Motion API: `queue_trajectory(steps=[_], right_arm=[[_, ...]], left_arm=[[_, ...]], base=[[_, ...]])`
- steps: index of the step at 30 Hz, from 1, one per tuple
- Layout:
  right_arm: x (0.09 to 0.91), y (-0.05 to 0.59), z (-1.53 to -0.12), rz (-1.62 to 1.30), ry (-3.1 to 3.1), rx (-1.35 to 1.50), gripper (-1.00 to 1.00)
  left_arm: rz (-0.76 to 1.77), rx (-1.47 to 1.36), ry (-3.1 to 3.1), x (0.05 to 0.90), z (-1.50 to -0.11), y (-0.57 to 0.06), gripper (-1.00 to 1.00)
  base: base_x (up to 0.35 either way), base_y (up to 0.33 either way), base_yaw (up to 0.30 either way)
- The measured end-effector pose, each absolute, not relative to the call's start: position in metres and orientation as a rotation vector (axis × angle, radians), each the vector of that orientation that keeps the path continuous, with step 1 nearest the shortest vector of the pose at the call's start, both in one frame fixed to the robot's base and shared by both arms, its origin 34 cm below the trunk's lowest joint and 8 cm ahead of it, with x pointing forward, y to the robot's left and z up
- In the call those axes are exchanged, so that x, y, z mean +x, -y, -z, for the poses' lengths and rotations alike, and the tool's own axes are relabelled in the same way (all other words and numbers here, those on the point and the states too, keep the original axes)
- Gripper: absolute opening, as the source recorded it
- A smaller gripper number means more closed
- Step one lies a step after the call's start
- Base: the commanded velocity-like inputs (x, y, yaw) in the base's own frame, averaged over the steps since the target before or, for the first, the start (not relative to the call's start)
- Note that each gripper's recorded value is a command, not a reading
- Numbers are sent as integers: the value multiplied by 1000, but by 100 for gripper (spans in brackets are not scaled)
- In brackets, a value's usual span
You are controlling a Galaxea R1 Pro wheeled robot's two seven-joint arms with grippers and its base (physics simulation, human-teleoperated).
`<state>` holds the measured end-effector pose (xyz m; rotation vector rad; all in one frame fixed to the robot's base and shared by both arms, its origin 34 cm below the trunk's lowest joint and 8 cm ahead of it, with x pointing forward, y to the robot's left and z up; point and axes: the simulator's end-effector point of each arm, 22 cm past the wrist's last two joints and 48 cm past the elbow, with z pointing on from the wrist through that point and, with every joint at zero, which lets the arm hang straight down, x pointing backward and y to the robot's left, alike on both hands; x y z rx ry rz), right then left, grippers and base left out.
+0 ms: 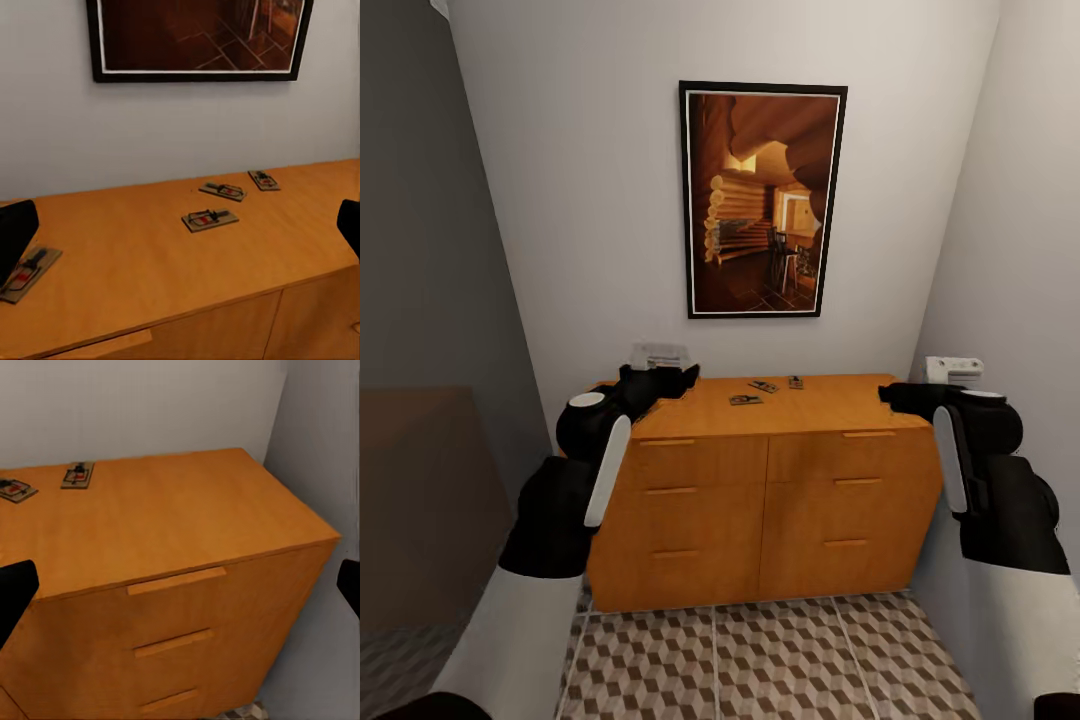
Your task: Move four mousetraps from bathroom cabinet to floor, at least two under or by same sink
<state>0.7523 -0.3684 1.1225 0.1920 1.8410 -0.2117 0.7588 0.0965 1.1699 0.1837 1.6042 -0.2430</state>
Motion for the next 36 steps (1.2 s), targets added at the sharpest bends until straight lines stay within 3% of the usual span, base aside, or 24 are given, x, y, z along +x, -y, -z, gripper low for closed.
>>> queue_trajectory(steps=[10, 21, 36], right_arm=[[770, 370, -1189, 217, -1754, 227, 100], [800, 321, -1155, 129, -1874, 209, 100], [808, 302, -1152, 137, -1900, 199, 100]], left_arm=[[174, 185, -1721, 769, -1179, -110, 100], [138, 166, -1802, 773, -1163, -137, 100], [132, 166, -1810, 774, -1161, -139, 100]], base=[[0, 0, 0], [0, 0, 0], [9, 0, 0]])
